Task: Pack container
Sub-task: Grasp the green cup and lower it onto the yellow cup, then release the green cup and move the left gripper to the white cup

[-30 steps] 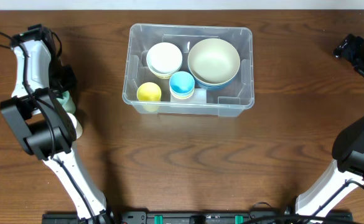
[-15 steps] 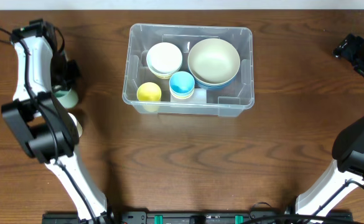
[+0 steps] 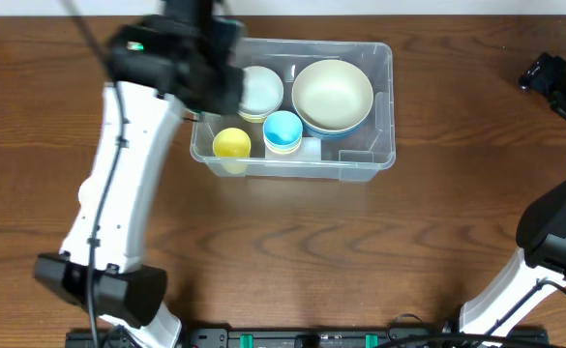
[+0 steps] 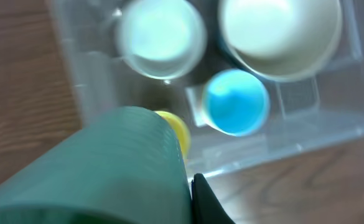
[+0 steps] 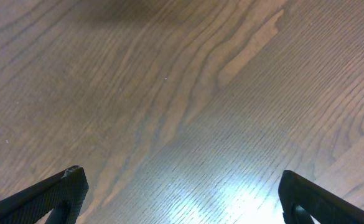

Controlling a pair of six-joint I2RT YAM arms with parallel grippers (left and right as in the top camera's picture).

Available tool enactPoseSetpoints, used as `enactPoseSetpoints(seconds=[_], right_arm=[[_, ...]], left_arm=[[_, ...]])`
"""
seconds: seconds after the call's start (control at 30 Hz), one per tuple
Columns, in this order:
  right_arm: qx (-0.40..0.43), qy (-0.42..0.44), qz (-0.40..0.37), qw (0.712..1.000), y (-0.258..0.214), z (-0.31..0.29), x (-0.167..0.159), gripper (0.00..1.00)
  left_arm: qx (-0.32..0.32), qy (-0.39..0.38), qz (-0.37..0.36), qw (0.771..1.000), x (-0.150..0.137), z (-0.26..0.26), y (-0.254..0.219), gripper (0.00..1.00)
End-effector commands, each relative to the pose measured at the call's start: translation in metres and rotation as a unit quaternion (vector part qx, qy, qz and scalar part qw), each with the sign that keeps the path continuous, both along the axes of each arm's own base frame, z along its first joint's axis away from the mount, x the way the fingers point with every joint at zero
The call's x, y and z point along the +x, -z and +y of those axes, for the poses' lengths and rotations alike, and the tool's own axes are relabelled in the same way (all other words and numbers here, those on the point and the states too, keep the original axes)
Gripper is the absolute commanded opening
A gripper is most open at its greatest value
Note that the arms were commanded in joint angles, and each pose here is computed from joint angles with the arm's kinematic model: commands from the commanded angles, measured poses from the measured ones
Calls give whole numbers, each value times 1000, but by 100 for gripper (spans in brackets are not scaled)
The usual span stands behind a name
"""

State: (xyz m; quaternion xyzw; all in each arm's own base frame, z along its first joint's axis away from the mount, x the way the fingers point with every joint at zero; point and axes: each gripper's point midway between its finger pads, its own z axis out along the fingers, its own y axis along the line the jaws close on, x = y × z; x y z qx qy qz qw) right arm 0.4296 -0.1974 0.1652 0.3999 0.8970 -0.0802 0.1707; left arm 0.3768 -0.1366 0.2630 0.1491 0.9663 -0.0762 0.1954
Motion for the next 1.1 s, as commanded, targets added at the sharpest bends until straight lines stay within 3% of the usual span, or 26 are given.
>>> enactPoseSetpoints(seconds=[0.0,0.43,0.77,0.83,1.07], right_arm=[[-4,6,-11,1000,-8,2,1,99],[-5,6,-11,1000,-8,2,1,99],[-4,6,-11,1000,-8,2,1,99],[-4,6,-11,1000,-8,2,1,99],[-4,6,-11,1000,-8,2,1,99]], left_arm=[[58,36,24,997,-4,-6,29,6],[102,48,137,984,0,-10,117,6],[119,44,163,978,2,-4,139,7],[120,41,165,978,2,-1,139,22],[125,33,185,974,-6,8,138,45]])
